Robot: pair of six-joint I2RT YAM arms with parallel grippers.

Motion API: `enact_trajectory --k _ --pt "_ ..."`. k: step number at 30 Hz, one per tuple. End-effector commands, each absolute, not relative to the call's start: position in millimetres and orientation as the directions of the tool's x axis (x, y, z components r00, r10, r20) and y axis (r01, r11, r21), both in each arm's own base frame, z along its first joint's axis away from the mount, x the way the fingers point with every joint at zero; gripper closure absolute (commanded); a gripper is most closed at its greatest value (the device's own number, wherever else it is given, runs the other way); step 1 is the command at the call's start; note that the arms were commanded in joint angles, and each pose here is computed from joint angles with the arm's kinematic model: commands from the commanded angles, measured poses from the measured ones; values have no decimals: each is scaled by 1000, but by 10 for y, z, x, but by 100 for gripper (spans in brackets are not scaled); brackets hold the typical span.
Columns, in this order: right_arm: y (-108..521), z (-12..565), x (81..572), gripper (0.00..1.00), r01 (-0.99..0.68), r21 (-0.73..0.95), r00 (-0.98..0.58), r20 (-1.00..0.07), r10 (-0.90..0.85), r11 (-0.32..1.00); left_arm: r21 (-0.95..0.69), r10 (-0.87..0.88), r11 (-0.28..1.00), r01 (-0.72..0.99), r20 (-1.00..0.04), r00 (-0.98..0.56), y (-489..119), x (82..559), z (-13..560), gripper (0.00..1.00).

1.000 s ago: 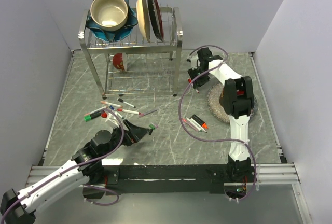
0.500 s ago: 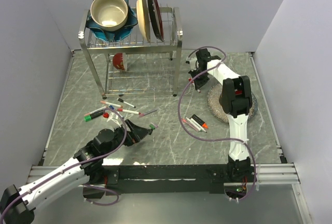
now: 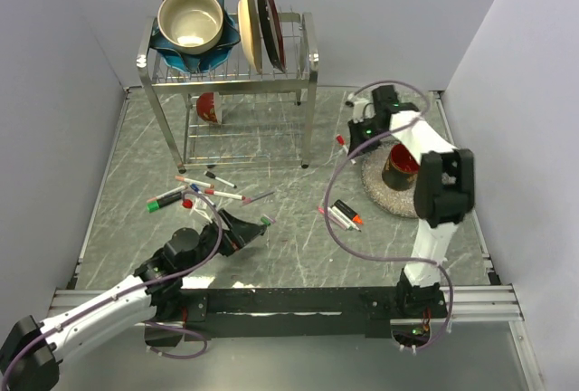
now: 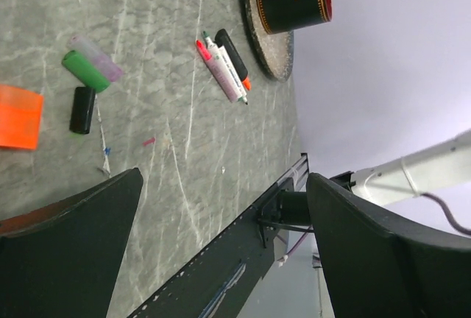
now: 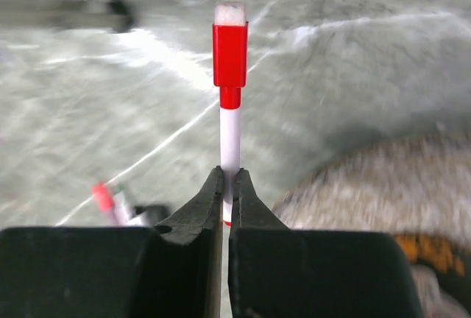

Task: Open the pen caps

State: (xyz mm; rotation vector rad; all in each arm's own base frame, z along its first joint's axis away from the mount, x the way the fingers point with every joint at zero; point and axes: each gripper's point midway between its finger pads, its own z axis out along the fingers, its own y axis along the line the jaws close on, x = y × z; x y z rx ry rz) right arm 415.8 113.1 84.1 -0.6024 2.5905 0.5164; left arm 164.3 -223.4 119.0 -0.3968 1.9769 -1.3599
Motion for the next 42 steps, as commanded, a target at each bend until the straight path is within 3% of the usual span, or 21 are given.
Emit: enact_trajectory --k 1,11,16,22,29,37,40,42 --pt "1335 1601 3933 100 -561 346 -721 -650 -239 753 -922 -619 335 192 -370 -693 -2311 1705 1460 1" --pt "1370 1636 2845 100 -655 336 -653 -703 -283 677 -919 -641 292 265 -394 -659 -2444 1857 1870 1" --pt "1593 1657 2370 100 -783 327 -558 -745 -366 529 -905 -663 301 300 -425 -616 -2560 2064 2117 1" --pt "1814 1634 2166 100 -841 348 -516 -746 -420 414 -914 -672 335 228 -401 -622 -2833 2396 2180 1" --pt "1940 1597 2088 100 -863 345 -492 -743 -454 370 -913 -617 348 213 -394 -681 -3319 2548 2118 17" --pt "1982 1532 2098 100 -863 332 -491 -731 -475 381 -883 -587 434 179 -428 -687 -3738 2543 2000 22" --pt "1988 1541 2105 100 -864 327 -487 -734 -473 383 -874 -584 463 145 -424 -692 -3824 2548 1902 28" --pt "1988 1545 2104 100 -865 325 -485 -736 -473 383 -870 -585 481 106 -409 -701 -3858 2564 1799 38"
